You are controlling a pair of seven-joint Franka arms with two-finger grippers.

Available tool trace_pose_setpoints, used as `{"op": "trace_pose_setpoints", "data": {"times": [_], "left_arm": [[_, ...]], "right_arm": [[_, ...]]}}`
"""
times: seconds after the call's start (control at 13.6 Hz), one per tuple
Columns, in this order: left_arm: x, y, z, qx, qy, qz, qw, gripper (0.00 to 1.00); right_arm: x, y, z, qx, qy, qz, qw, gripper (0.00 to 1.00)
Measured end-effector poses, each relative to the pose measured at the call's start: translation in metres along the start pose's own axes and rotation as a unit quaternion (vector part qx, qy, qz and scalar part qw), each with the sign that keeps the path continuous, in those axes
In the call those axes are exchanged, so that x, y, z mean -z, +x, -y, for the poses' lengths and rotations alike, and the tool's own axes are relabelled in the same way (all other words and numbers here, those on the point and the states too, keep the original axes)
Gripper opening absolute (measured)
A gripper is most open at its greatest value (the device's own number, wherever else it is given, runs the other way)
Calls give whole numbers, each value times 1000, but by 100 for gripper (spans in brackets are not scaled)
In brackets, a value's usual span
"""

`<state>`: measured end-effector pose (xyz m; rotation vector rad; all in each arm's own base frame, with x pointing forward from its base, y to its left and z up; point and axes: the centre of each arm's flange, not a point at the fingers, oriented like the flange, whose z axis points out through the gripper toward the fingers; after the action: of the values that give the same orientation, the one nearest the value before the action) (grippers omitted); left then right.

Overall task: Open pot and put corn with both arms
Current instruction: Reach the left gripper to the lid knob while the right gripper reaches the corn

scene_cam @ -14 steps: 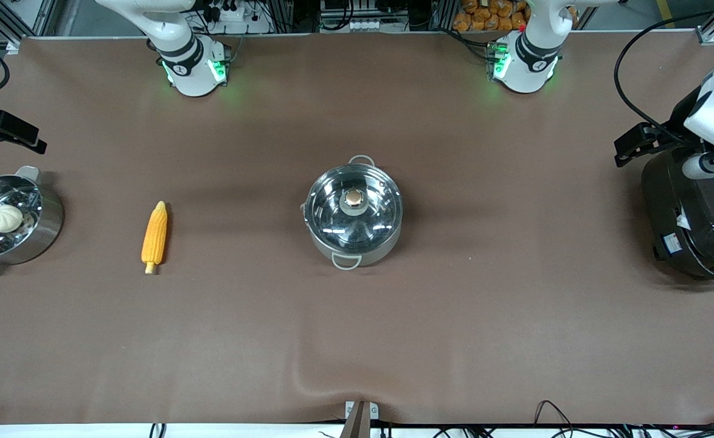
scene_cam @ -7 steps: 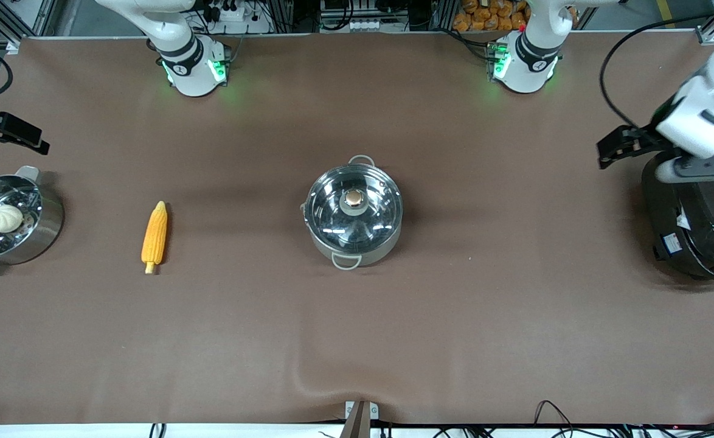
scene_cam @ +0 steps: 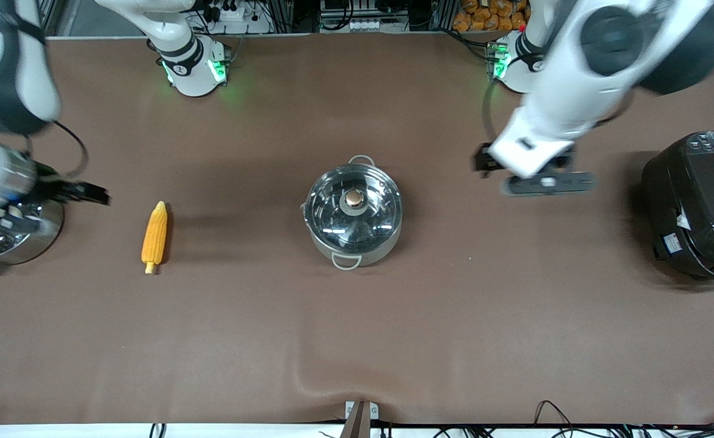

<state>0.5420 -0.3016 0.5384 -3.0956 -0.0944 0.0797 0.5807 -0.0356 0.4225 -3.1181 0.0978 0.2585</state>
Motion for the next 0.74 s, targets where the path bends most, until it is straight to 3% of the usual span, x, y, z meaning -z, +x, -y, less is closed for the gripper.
{"op": "trace_pose_setpoints", "data": {"times": [0.37,0.74], "left_arm": [[-72,-14,-127,102,-24,-14,994,100],[-119,-19,-189,120,-39,-17,992,100]], "right_arm": [[-110,39,11,9,-4,8,1000,100],[-186,51,0,3,-7,-36,999,100]]}}
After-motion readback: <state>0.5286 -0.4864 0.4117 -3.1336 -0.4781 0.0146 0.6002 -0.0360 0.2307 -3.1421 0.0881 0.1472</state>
